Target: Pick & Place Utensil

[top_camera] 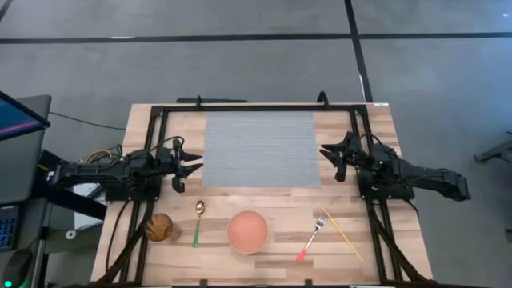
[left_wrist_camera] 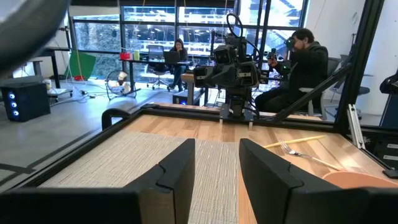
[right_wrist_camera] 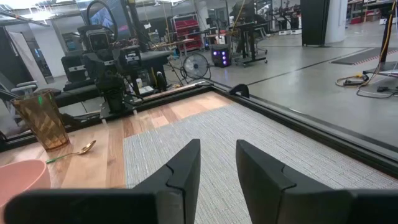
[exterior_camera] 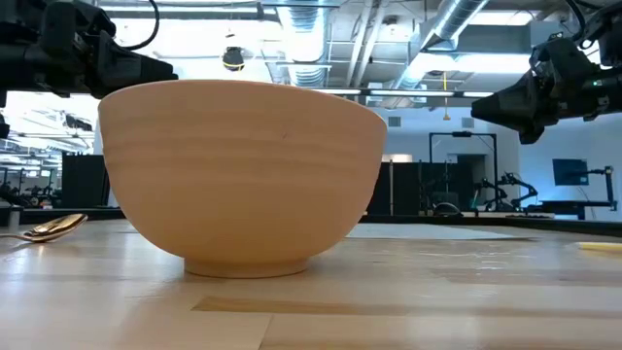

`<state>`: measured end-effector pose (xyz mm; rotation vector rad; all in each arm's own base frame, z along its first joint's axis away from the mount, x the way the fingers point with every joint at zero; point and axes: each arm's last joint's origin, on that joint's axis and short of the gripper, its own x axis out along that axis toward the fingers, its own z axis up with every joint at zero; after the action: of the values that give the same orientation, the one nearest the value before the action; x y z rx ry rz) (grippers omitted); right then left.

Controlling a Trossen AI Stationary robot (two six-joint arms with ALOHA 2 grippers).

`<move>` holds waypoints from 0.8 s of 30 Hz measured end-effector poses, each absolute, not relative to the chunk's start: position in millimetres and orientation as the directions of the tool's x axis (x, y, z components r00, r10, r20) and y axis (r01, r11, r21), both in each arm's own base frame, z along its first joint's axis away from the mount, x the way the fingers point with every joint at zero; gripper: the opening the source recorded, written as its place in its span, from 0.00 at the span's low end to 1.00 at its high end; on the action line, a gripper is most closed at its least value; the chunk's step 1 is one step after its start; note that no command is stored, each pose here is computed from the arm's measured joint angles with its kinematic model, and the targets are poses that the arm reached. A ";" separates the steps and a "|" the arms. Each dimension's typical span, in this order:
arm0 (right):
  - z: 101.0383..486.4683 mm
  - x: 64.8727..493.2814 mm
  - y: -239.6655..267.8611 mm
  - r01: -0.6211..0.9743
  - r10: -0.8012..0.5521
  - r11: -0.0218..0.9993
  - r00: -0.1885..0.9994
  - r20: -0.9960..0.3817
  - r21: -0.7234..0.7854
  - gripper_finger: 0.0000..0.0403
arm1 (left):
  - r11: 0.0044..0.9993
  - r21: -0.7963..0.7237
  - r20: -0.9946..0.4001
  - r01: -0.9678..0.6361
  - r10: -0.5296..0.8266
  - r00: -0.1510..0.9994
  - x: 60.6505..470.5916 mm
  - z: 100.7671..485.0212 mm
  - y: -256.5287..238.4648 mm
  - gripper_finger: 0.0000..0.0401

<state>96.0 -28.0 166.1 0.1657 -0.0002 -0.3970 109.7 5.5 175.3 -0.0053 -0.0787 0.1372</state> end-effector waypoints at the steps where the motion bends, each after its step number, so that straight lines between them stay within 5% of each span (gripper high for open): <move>1: 166.1 96.0 -28.0 0.385 -0.385 0.909 0.922 -0.032 0.161 0.24 | 0.991 -0.011 0.078 -0.136 0.137 0.988 109.7 175.3 5.5 0.32; 24: 166.1 96.0 -27.9 0.385 -0.385 0.909 0.923 -0.032 0.161 0.24 | 0.991 -0.011 0.078 -0.136 0.136 0.988 109.7 175.2 5.5 0.32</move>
<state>96.0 -27.9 166.1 0.1657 -0.0001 -0.3966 109.7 5.5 175.2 -0.0056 -0.0785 0.1368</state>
